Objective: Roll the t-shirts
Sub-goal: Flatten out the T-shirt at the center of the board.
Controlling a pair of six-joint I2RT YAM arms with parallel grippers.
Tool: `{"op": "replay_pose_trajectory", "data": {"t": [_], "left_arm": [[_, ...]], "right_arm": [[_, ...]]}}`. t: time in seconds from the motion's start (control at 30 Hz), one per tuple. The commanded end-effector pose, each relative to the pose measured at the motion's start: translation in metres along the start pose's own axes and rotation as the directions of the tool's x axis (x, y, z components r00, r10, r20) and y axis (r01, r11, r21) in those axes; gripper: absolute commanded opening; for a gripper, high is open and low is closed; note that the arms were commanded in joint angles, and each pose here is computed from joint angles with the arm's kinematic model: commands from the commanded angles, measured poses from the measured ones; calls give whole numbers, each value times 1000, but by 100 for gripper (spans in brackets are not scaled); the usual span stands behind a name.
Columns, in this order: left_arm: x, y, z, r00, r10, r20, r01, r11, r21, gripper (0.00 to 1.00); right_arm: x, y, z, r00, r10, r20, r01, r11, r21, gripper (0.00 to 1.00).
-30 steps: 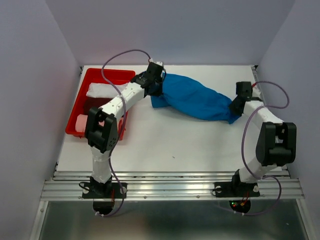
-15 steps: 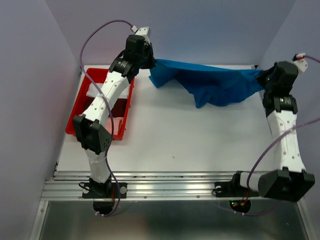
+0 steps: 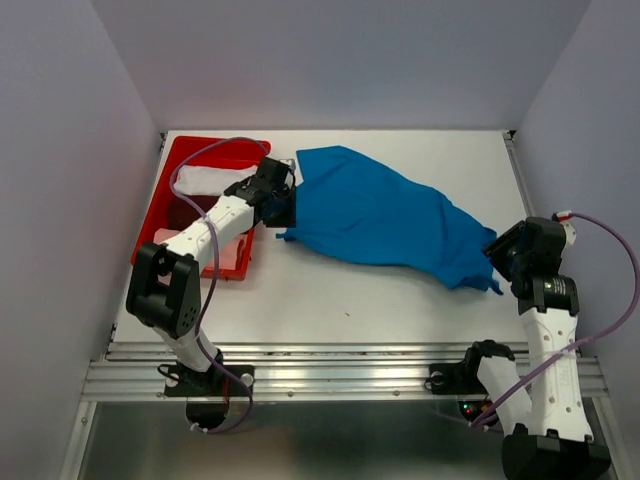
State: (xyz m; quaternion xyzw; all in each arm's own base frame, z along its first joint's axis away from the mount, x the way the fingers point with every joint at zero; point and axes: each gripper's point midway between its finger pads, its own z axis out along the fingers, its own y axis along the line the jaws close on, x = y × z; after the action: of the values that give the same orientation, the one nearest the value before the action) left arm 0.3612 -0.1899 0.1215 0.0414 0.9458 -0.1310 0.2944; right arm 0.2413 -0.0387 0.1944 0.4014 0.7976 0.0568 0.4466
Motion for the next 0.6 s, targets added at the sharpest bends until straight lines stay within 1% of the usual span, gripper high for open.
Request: {"op": "replay_pose_trajectory", "data": {"t": [0.0,0.1,0.17,0.33,0.4,0.47,0.57], "left_arm": [[-27,-5,-13,996,10,84,-11,1000,10,49],[-45,-7,-23,993,16,119,-15,1000,-6,51],[-58,-3,-30,988,13,153,-6,999,-43,51],[-65,13,-37,983,-29,184,51,992,-118,51],[-64,19,-33,983,-45,176,66,991,-116,52],[-51,29,-22,991,-65,120,81,988,-134,51],[-32,44,-8,994,-88,70,99,979,-179,50]], "right_arm": [[8,-4,2,999,-2,-46,3,1000,22,49],[6,1,7,998,-6,-60,7,1000,17,50],[7,5,10,998,-10,-69,10,1000,1,51],[13,12,20,995,-19,-103,16,999,-29,52],[15,13,25,994,-21,-110,17,999,-36,52],[18,14,28,993,-19,-118,15,999,-42,52],[21,15,32,991,-25,-130,19,999,-46,52]]}}
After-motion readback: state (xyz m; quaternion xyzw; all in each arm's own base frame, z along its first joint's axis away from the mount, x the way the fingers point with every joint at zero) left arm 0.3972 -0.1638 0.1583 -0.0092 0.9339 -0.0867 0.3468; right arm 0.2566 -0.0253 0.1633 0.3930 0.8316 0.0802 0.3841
